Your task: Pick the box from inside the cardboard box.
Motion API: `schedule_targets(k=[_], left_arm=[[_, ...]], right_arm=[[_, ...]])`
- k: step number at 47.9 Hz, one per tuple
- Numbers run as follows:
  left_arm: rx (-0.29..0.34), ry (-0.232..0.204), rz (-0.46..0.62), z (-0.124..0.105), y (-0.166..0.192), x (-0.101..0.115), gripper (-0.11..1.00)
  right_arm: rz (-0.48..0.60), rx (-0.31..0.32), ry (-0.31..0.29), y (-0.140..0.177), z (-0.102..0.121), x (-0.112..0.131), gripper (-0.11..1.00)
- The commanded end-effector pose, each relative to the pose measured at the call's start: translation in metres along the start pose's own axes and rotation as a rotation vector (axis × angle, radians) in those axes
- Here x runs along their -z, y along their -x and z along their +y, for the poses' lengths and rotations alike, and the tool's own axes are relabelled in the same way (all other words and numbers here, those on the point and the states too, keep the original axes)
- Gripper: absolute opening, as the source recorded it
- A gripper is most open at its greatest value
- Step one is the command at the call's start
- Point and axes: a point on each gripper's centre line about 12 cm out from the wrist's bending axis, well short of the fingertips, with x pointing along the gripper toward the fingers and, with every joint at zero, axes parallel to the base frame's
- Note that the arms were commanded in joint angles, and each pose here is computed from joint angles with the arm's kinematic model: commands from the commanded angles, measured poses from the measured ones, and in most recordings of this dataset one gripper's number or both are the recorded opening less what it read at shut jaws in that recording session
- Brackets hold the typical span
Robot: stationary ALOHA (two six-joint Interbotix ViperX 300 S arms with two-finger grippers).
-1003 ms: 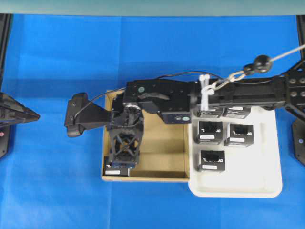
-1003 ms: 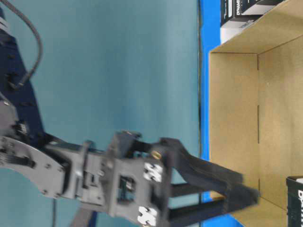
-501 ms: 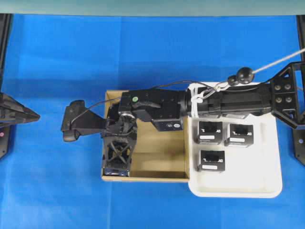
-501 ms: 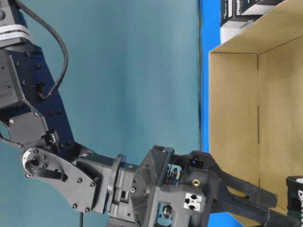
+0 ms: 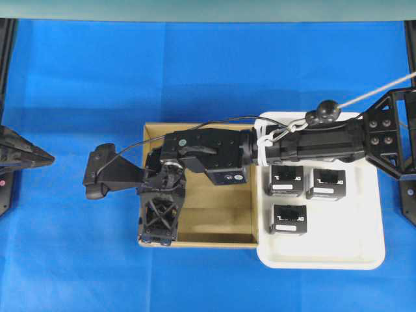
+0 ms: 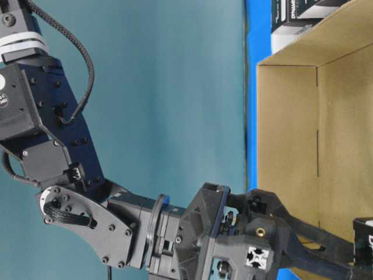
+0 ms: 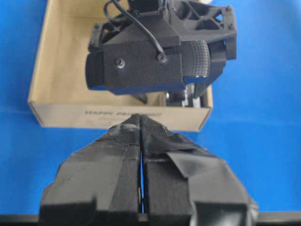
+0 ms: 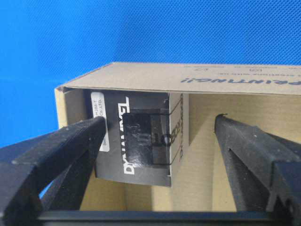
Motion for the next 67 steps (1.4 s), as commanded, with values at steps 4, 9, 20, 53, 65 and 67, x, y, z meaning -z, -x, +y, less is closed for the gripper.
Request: schedule_targets(k=[4, 9, 20, 53, 65, 67], left_arm=[[0.0, -0.003, -0.015, 0.0, 0.001, -0.007, -0.05], [0.0, -0.003, -0.014, 0.0, 0.001, -0.006, -0.05], [0.002, 0.0, -0.015, -0.001, 0.001, -0.006, -0.05], [-0.001, 0.001, -0.012, 0.0, 0.001, -0.006, -0.05], [-0.001, 0.001, -0.012, 0.0, 0.001, -0.006, -0.05], [-0.001, 0.002, -0.012, 0.0, 0.001, -0.006, -0.05]], right_arm=[[0.002, 0.004, -0.012, -0.004, -0.005, 0.0, 0.99], [-0.003, 0.012, -0.024, -0.002, -0.013, -0.001, 0.99], [-0.009, 0.03, -0.042, 0.005, -0.031, -0.002, 0.99], [-0.044, 0.087, -0.101, 0.026, -0.087, -0.007, 0.99], [-0.048, 0.087, -0.101, 0.026, -0.088, -0.008, 0.99], [-0.048, 0.087, -0.099, 0.025, -0.087, -0.008, 0.99]])
